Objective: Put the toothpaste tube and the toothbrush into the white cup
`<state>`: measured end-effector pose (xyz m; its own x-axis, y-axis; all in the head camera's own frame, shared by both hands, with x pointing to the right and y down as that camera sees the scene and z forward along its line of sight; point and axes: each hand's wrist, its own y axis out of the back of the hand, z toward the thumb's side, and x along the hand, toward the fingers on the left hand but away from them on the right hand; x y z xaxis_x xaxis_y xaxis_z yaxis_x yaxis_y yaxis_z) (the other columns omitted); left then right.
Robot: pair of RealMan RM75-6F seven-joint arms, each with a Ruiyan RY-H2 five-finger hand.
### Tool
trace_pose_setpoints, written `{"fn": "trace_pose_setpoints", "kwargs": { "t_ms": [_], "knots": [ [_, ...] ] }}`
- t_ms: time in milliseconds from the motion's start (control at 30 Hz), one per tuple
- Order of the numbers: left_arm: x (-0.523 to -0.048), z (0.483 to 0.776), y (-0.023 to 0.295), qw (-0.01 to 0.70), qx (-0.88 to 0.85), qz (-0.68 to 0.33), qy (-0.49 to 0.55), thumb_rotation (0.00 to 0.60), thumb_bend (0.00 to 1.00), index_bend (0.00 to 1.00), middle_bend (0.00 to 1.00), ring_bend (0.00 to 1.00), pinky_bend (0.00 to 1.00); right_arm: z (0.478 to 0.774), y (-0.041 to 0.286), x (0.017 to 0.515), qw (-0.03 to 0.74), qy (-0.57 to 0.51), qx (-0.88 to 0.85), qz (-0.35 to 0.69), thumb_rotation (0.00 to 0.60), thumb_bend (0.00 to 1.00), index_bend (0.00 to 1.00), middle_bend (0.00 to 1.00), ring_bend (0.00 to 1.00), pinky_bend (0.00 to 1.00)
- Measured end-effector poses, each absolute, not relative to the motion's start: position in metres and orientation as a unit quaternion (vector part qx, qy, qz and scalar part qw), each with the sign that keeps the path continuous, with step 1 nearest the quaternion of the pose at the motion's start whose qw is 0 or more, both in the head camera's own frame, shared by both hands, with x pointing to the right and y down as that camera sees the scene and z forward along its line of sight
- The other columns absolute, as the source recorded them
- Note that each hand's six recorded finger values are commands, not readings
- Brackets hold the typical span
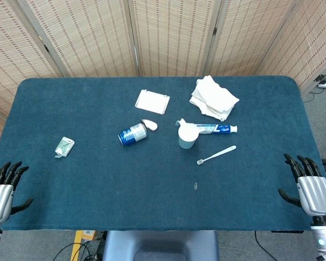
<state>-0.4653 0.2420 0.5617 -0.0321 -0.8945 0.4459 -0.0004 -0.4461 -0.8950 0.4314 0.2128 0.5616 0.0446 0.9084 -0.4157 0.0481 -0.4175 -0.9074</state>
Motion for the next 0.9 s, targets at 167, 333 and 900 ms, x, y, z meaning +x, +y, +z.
{"fn": "trace_pose_setpoints", "kwargs": {
  "t_ms": [167, 333, 900],
  "knots": [
    [-0.465, 0.562, 0.242, 0.366, -0.591, -0.611, 0.379, 0.600, 0.20, 0.20, 0.13, 0.04, 0.14, 0.562, 0.212, 0.430, 0.375, -0.387, -0.620, 0.570, 0.600, 0.12, 0.08, 0.25, 0.13, 0.12],
    [-0.466, 0.560, 0.242, 0.366, -0.590, -0.609, 0.384, 0.600, 0.20, 0.20, 0.13, 0.04, 0.14, 0.563, 0.212, 0.430, 0.373, -0.387, -0.623, 0.568, 0.600, 0.12, 0.08, 0.26, 0.14, 0.15],
    [-0.467, 0.560, 0.246, 0.359, -0.592, -0.608, 0.388, 0.600, 0.20, 0.20, 0.13, 0.04, 0.14, 0.579, 0.163, 0.399, 0.378, -0.360, -0.657, 0.544, 0.600, 0.21, 0.16, 0.34, 0.22, 0.28]
  ]
}}
